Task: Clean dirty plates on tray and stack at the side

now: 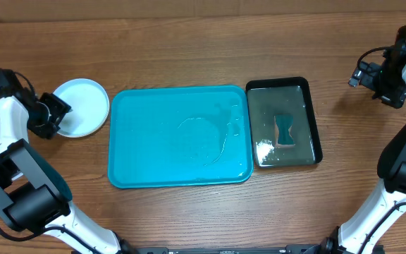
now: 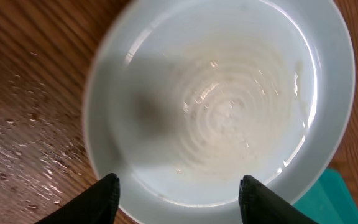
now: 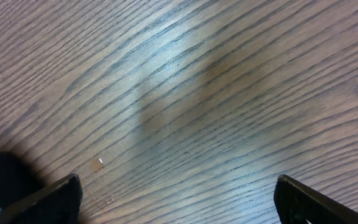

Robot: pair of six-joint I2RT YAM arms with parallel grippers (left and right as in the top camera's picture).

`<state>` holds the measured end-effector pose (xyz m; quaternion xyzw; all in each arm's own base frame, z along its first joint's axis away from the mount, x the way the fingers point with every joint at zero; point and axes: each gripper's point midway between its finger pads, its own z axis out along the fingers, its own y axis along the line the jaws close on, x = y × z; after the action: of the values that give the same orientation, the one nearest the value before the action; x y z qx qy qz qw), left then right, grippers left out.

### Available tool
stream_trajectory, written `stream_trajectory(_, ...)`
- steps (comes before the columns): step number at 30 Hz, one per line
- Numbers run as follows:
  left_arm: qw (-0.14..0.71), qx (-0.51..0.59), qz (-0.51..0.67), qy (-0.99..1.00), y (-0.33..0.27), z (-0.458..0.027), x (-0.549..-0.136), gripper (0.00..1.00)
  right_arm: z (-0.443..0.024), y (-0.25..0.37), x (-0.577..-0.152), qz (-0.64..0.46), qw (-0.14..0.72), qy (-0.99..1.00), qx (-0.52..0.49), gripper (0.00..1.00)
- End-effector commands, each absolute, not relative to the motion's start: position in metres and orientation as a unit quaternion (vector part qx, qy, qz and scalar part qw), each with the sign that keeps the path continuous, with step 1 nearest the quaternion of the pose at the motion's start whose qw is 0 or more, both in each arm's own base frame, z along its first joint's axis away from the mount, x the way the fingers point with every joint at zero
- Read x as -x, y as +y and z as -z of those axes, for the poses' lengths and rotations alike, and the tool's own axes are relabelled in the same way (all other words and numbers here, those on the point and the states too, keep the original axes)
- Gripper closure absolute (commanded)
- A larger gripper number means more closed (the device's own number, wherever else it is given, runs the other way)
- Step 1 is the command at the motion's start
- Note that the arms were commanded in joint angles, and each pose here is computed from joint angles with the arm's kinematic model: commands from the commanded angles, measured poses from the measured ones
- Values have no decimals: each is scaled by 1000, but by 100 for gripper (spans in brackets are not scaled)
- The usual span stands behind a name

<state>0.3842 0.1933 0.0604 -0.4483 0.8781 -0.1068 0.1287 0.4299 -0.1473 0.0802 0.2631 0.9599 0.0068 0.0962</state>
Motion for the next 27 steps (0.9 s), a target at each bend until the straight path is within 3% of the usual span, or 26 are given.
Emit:
stream_trajectory(1, 122, 386, 156, 901, 163, -62, -392, 35, -97, -151, -435, -2, 119, 957, -265, 0)
stream_trajectory(8, 92, 265, 246, 928, 76, -71, -404, 37, -97, -151, -435, -2, 119, 957, -265, 0)
stream_trajectory(17, 12, 136, 254, 958, -32, -69, -385, 33, -97, -151, -435, -2, 119, 957, -265, 0)
stream_trajectory(20, -7, 92, 253, 963, -68, -69, -377, 25, -98, -152, -438, -2, 126, 956, -265, 0)
stream_trajectory(21, -10, 80, 251, 965, -77, -68, -376, 12, -99, -153, -442, -1, 134, 955, -264, 0)
stream_trajectory(23, -12, 58, 240, 969, -91, -67, -373, 4, -101, -156, -449, 0, 151, 953, -263, 0)
stream_trajectory(27, -13, 19, 215, 976, -113, -63, -368, 0, -104, -159, -458, 2, 172, 950, -262, 0)
